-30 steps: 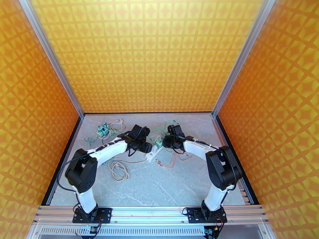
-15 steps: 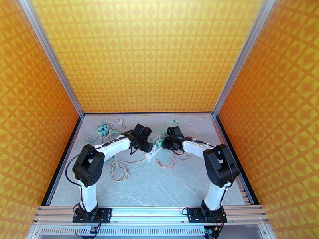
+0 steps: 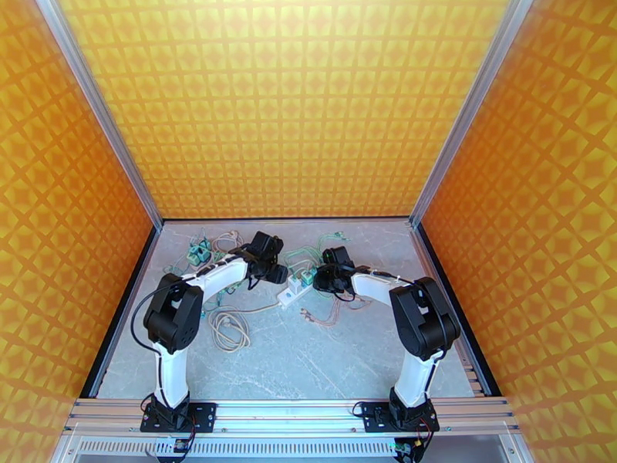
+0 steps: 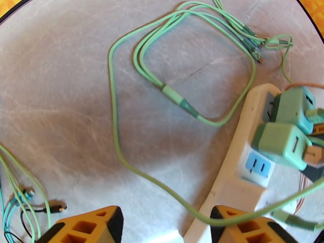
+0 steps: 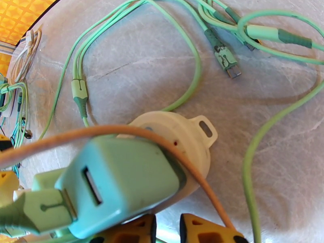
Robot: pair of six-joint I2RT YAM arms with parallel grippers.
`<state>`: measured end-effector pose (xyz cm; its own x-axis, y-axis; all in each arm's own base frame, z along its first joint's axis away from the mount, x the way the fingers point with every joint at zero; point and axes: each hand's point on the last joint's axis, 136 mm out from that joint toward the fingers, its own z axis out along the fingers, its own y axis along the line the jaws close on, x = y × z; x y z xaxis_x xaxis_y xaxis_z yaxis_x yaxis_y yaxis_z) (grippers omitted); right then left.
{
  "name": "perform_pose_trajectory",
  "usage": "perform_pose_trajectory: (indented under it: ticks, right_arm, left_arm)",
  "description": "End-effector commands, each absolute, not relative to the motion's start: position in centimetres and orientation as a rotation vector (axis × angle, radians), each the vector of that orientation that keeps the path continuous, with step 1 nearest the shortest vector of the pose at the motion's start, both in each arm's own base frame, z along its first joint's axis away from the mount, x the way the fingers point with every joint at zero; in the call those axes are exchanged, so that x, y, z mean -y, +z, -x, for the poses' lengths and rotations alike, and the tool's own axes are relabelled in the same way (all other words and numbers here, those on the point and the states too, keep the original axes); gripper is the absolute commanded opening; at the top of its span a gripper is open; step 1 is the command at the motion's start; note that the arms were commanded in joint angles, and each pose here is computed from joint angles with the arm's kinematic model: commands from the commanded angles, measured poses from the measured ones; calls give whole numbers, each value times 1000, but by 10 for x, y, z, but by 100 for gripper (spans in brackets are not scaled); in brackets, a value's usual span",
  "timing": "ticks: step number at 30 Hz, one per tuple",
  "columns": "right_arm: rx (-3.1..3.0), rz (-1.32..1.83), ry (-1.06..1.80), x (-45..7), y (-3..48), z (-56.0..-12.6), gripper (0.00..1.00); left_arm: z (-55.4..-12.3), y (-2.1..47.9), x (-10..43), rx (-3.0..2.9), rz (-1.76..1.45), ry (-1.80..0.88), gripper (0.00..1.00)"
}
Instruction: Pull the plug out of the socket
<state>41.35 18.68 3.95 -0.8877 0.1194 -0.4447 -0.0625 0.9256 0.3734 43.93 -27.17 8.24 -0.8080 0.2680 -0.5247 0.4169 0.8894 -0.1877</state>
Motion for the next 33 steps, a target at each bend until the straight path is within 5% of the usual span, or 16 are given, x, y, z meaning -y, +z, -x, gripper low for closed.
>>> perform_pose_trajectory:
  ticks: [1, 19, 33]
  right_arm:
    - [-2630, -35, 538, -186, 30, -409, 23]
    - [-2611, -54, 552, -187, 37, -409, 23]
    - [-2604, -74, 564, -187, 38, -411, 23]
  left_arm:
    - [-450, 84, 275, -2545, -497, -405, 62]
    - [-505, 99, 219, -2553, -297, -266, 65]
    - [-416, 99, 219, -2607, -323, -461, 63]
